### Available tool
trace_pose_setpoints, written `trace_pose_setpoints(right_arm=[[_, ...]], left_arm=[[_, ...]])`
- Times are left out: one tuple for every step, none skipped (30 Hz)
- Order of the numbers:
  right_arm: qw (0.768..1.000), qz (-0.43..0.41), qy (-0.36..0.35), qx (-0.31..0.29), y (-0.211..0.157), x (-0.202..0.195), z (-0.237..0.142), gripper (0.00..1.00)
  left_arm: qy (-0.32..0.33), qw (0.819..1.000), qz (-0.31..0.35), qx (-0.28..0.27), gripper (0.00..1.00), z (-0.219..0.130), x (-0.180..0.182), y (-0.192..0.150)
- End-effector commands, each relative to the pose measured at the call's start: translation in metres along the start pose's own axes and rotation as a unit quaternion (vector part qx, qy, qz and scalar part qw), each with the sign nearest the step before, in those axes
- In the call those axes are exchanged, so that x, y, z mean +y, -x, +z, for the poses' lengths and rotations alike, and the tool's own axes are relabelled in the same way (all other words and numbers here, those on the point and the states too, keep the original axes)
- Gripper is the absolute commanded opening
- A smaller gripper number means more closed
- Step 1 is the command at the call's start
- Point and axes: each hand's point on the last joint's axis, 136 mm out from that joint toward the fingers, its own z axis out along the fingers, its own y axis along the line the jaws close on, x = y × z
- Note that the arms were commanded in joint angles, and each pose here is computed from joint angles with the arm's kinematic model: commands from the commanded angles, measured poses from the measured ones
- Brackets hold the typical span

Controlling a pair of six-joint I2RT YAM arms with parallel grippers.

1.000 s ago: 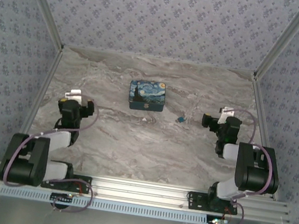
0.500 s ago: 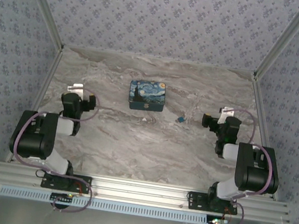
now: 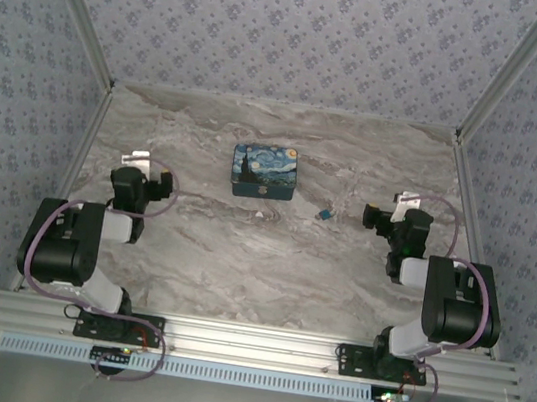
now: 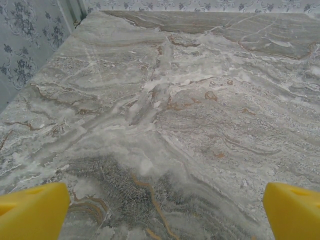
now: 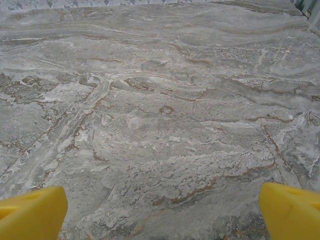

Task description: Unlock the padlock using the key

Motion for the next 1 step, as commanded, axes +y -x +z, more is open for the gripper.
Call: trace_pose_setpoints(right_arm=[[1.0,-0.009,-0.005,-0.005,0.005,-0.0007,0.0025,1.0]], left_arm=[[-0.006,1.0,-0.006,-0.009,0.99,0.0001,-0.0023,0.0074]])
